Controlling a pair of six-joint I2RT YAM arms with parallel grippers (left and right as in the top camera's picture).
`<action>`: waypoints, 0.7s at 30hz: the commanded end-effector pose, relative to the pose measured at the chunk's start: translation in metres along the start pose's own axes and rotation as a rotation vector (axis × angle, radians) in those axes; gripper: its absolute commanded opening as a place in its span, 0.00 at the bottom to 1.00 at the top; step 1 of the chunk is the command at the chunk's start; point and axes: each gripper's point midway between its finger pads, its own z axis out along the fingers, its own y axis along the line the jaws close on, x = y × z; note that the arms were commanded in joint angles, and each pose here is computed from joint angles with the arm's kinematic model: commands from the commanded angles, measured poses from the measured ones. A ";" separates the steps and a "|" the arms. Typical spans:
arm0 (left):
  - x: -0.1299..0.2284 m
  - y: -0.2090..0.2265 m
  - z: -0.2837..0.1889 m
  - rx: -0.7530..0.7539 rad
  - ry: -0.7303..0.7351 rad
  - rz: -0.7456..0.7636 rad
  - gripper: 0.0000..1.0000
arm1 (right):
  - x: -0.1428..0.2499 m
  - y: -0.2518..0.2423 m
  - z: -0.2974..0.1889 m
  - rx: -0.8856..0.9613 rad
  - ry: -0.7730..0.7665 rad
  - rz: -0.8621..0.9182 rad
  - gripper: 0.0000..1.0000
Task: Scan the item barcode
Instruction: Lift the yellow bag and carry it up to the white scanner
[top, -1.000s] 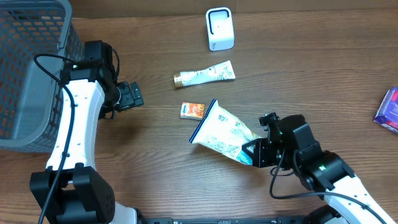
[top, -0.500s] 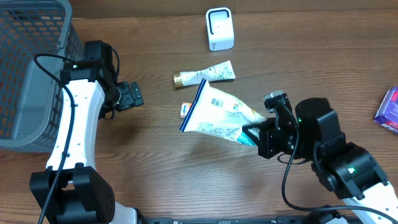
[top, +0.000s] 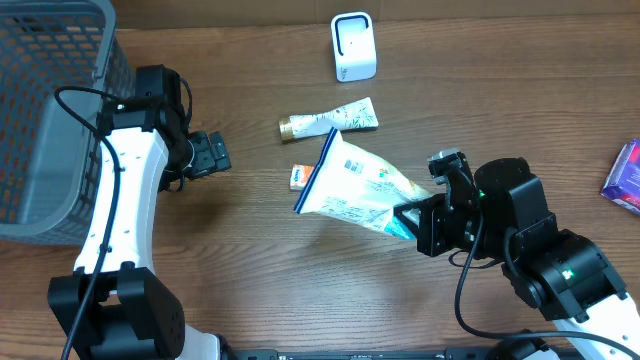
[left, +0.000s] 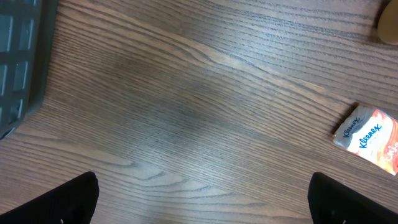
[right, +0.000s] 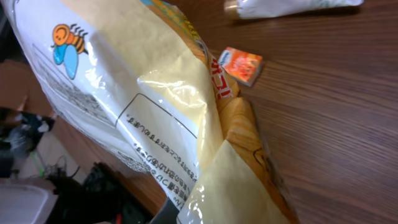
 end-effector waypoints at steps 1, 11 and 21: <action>-0.005 0.000 -0.012 0.003 -0.041 0.002 1.00 | -0.039 -0.066 -0.017 0.410 -0.174 -0.003 0.04; -0.008 0.000 -0.012 0.006 -0.053 0.002 1.00 | -0.143 -0.128 0.041 0.769 -0.412 -0.116 0.04; -0.008 0.000 -0.012 0.006 -0.053 0.002 1.00 | -0.250 -0.121 0.007 1.200 -0.625 -0.627 0.04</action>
